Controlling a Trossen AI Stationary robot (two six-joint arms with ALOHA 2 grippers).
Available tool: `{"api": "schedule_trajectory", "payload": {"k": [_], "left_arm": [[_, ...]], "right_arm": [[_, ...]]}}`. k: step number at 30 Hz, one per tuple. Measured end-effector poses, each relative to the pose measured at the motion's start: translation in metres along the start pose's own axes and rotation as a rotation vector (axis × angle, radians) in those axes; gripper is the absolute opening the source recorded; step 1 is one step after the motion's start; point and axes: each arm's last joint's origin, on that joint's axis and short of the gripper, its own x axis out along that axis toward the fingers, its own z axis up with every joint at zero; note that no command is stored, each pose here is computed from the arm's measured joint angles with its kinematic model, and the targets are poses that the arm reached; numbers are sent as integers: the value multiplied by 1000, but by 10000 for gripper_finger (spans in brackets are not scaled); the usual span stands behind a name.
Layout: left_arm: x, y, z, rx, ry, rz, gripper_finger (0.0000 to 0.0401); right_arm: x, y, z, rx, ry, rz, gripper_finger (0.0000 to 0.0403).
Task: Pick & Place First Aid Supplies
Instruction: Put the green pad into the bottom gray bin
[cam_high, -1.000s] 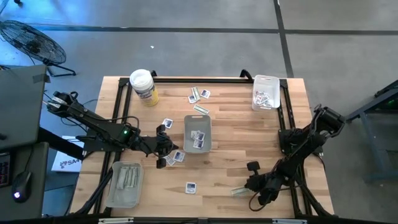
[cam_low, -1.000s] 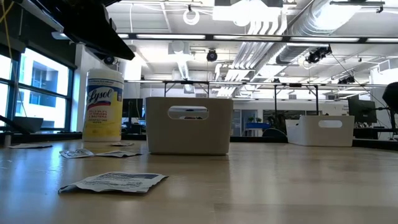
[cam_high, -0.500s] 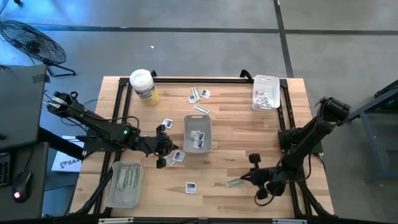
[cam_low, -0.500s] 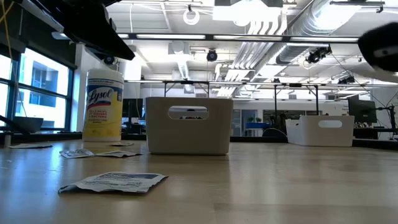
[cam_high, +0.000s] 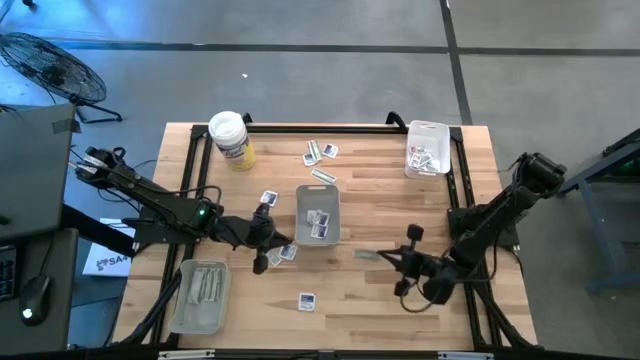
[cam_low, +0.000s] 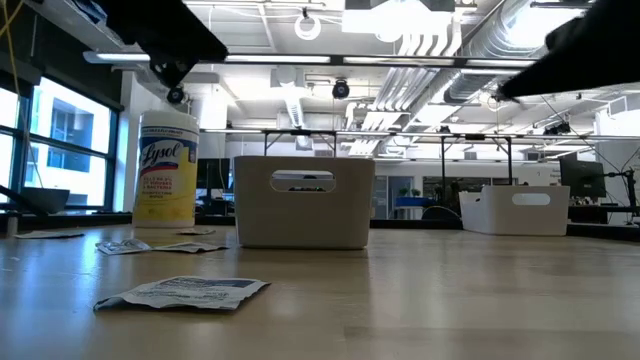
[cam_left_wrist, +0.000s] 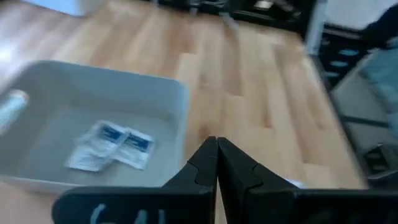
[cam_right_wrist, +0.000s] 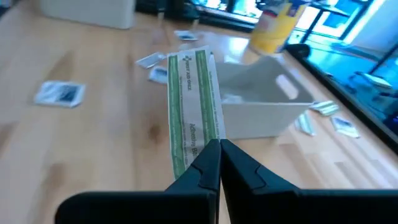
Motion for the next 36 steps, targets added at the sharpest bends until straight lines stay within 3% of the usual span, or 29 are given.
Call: {"api": "schedule_trajectory", "payload": {"k": [3, 7, 14, 18, 27, 36], "left_arm": [[3, -3, 0, 42, 5, -75, 2], [17, -8, 1, 100, -64, -63, 2], [46, -7, -2, 132, -78, -27, 10], [48, 3, 13, 92, -121, 8, 55], [64, 11, 25, 32, -262, -17, 210], [77, 18, 25, -5, -311, 2, 232]], "right_arm": [[13, -3, 7, 2, -13, -13, 0], [32, 3, 14, -62, -85, -34, 0], [50, 3, 20, -170, -163, -240, 0], [53, 7, 23, -258, -155, -312, 0], [62, 13, 28, -415, -114, -378, 0], [69, 11, 40, -467, -117, -354, 0]]}}
